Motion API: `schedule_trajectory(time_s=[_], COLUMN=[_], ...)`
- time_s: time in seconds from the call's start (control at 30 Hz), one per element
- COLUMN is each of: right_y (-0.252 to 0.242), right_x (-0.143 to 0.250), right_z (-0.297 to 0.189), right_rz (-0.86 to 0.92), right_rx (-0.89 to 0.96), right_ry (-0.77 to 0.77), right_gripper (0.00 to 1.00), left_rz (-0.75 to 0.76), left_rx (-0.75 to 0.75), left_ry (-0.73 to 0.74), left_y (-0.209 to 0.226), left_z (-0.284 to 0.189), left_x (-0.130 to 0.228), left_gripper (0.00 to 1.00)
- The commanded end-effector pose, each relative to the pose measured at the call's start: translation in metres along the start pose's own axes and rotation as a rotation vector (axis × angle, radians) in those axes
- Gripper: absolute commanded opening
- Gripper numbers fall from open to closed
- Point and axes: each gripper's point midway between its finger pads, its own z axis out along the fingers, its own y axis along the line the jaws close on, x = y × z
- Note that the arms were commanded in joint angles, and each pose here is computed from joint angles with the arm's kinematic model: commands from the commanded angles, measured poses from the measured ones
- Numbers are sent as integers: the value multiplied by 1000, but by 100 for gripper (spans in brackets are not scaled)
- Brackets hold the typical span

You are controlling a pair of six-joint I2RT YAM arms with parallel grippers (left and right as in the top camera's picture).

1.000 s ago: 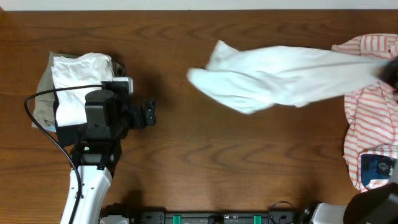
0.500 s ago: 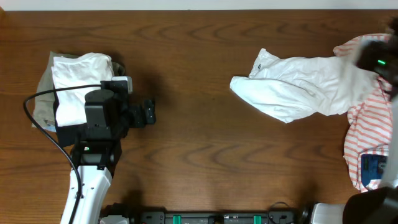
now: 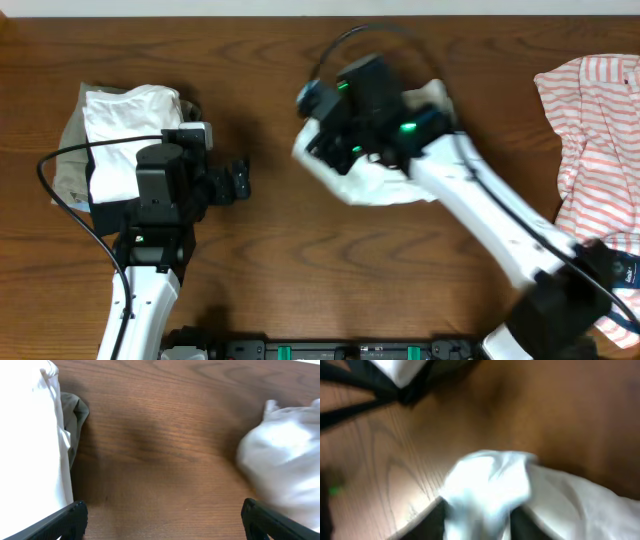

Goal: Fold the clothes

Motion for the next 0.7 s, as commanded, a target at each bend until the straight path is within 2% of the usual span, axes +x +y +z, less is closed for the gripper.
schedule_trajectory(time_s=[0.0, 0.13, 0.2, 0.33, 0.43, 0.53, 0.67], right_y=[-27, -76, -93, -130, -155, -185, -221], right_x=[5, 15, 20, 43, 64, 88, 127], right_z=[10, -6, -19, -45, -62, -81, -112], right_rz=[4, 100, 137, 233, 341, 499, 779], right_rx=[145, 329, 362, 414, 453, 506, 580], right_ry=[43, 59, 58, 90, 112, 115, 96], right_gripper=[52, 54, 62, 63, 62, 63, 64], left_rz=[-1, -5, -7, -7, 23, 92, 291], left_rx=[8, 8, 22, 135, 150, 116, 87], left_ry=[-18, -10, 4, 42, 62, 96, 144], left_y=[-3, -3, -6, -26, -38, -50, -78], left_z=[-2, -2, -2, -3, 0, 10, 26], left_x=[-9, -7, -4, 4, 10, 22, 42], left_gripper=[98, 98, 98, 98, 98, 98, 98])
